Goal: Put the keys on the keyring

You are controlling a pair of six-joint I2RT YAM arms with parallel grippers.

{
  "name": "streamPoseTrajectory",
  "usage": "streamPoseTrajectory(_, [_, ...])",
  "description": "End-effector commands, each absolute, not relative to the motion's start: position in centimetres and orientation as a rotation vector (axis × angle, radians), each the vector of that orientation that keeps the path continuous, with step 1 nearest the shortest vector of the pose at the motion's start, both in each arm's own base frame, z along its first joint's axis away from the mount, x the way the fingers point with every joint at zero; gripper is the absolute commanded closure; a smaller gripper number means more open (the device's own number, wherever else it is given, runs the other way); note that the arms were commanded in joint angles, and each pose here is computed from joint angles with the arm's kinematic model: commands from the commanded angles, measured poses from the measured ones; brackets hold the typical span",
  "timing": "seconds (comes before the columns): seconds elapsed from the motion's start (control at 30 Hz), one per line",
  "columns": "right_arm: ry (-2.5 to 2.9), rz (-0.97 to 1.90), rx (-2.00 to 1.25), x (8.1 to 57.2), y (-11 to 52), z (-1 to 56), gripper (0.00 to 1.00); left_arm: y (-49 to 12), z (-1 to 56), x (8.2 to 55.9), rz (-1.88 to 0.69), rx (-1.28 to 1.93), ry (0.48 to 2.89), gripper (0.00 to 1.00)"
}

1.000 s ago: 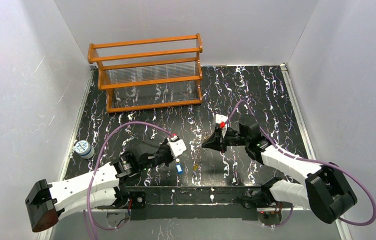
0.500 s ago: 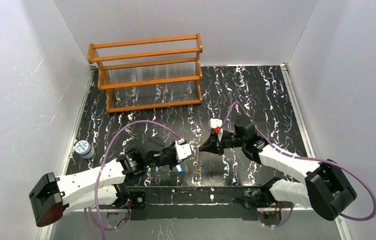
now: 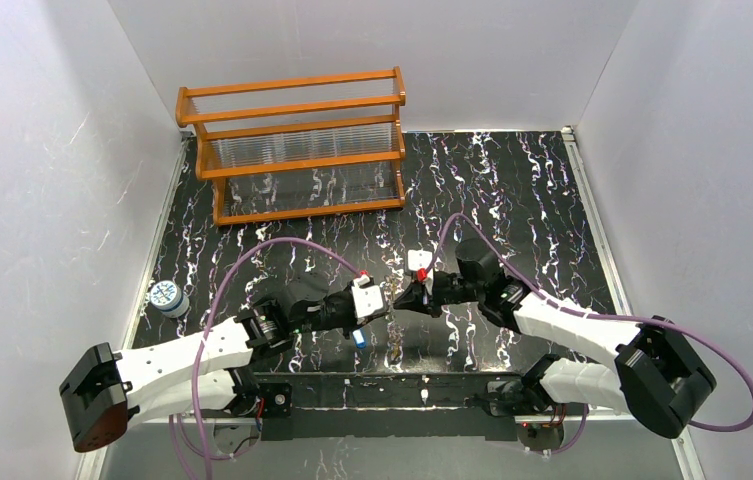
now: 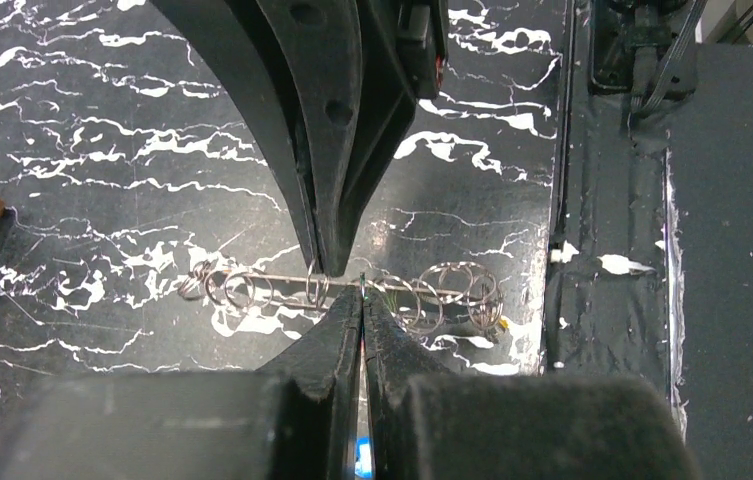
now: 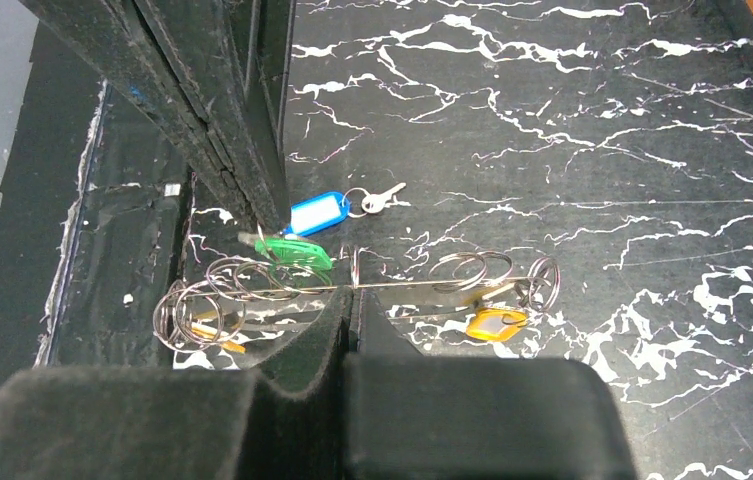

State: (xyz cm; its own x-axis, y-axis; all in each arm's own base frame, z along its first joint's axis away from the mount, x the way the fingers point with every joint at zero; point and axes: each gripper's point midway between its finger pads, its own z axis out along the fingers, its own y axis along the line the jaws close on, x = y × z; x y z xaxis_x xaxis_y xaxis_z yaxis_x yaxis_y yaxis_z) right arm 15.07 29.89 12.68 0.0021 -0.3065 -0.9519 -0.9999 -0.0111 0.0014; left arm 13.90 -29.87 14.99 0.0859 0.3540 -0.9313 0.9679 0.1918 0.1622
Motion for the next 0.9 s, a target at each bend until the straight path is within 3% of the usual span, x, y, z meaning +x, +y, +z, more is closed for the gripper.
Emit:
streamPoseTrajectory(0.0, [1.328, 0.986, -1.438, 16.0, 31.1, 15.6, 0.99, -30.7, 16.8, 13.5, -0.820, 1.317, 1.388, 1.00])
streamPoseTrajectory(0.87, [1.308, 0.945, -1.408, 16.2, 31.6, 16.5, 0.99, -29.3, 15.3, 13.8, -0.812, 1.211, 1.561, 1.00])
